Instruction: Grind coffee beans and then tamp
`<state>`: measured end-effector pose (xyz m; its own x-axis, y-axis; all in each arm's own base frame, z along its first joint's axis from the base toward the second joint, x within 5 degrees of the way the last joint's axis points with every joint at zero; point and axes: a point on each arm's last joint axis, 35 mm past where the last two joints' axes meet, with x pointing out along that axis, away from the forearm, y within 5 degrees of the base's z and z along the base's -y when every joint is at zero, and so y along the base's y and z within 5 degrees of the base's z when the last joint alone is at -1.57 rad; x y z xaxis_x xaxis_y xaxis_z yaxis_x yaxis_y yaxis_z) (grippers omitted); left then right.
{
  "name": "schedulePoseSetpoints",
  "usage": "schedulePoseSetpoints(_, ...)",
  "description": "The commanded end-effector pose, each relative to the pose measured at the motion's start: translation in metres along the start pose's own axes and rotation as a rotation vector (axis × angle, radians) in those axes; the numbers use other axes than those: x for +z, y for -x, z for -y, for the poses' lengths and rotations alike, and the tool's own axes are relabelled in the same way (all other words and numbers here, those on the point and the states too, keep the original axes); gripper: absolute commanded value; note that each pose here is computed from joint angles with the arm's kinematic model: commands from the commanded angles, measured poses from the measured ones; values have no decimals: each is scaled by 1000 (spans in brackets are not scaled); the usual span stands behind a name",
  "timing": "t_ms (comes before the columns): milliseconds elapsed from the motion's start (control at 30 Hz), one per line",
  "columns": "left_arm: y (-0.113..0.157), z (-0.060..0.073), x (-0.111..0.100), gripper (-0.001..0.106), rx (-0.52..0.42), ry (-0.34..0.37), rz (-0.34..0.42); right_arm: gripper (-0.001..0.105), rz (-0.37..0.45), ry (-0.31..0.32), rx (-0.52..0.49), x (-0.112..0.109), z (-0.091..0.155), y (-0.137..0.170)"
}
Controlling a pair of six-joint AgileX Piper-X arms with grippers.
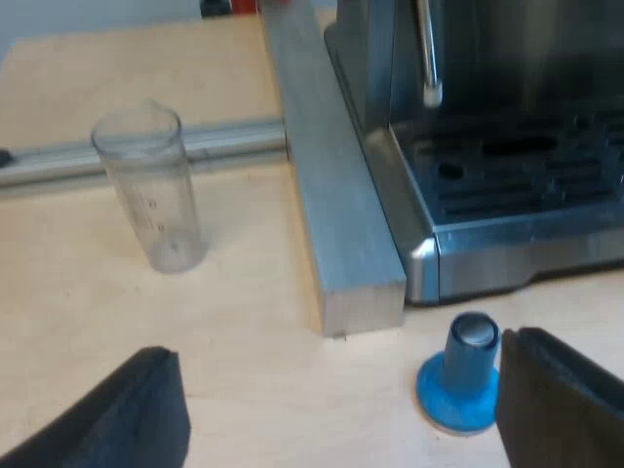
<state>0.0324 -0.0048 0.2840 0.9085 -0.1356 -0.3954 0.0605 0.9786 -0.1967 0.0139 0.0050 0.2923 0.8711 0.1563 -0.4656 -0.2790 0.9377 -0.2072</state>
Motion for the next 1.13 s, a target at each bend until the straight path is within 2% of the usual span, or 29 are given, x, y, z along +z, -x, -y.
schedulePoseSetpoints(33,-1,1,4,68,-14,8,12,69,10,7,7,4,1,-1)
schedulePoseSetpoints(267,-1,2,4,68,-26,4,9,69,54,38,-11,6,3,-9)
schedulePoseSetpoints(1133,-3,1,4,68,-27,5,16,69,55,36,-11,6,3,-9)
